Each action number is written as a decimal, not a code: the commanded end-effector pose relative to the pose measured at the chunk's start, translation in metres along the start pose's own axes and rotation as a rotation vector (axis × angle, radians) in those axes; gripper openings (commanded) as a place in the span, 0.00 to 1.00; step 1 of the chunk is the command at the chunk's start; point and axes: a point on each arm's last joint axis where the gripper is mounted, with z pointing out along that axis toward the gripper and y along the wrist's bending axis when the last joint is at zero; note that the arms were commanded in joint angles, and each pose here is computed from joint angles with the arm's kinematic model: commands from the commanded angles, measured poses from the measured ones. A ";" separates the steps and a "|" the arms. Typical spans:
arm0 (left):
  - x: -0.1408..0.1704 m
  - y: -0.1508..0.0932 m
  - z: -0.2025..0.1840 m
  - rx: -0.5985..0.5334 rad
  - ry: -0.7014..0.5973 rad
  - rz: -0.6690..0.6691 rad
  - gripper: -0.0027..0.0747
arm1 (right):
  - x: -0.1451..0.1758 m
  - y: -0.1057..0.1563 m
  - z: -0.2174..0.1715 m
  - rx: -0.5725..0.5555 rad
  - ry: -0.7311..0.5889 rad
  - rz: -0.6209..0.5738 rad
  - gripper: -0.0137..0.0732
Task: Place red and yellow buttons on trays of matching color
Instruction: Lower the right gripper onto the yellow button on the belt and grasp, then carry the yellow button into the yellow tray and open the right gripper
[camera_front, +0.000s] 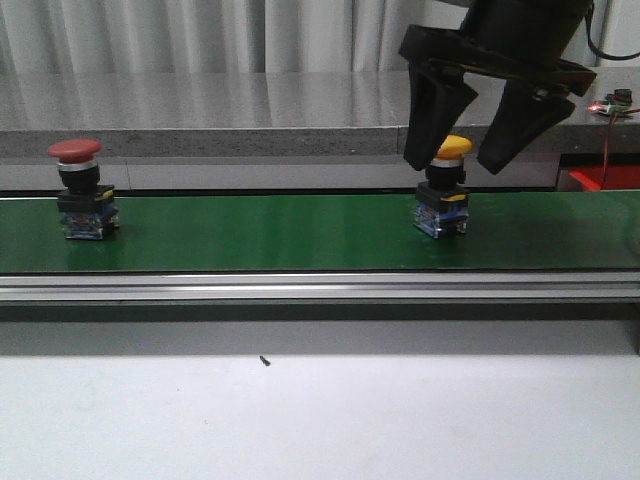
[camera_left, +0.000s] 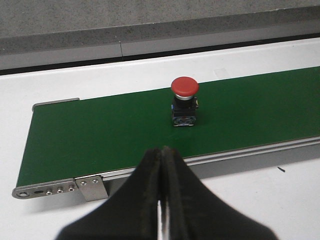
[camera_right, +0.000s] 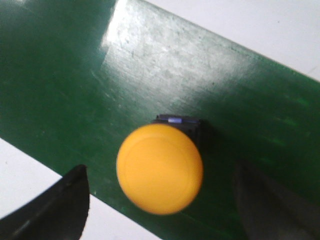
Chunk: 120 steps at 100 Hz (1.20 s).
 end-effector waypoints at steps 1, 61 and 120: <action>-0.014 0.000 -0.004 -0.003 -0.093 -0.012 0.01 | -0.013 0.005 -0.023 0.006 -0.131 -0.023 0.83; -0.014 0.000 -0.004 -0.003 -0.095 -0.012 0.01 | -0.010 0.008 -0.053 0.044 -0.194 -0.061 0.31; -0.014 0.000 -0.004 -0.003 -0.095 -0.012 0.01 | 0.034 -0.048 -0.134 0.169 -0.296 0.127 0.31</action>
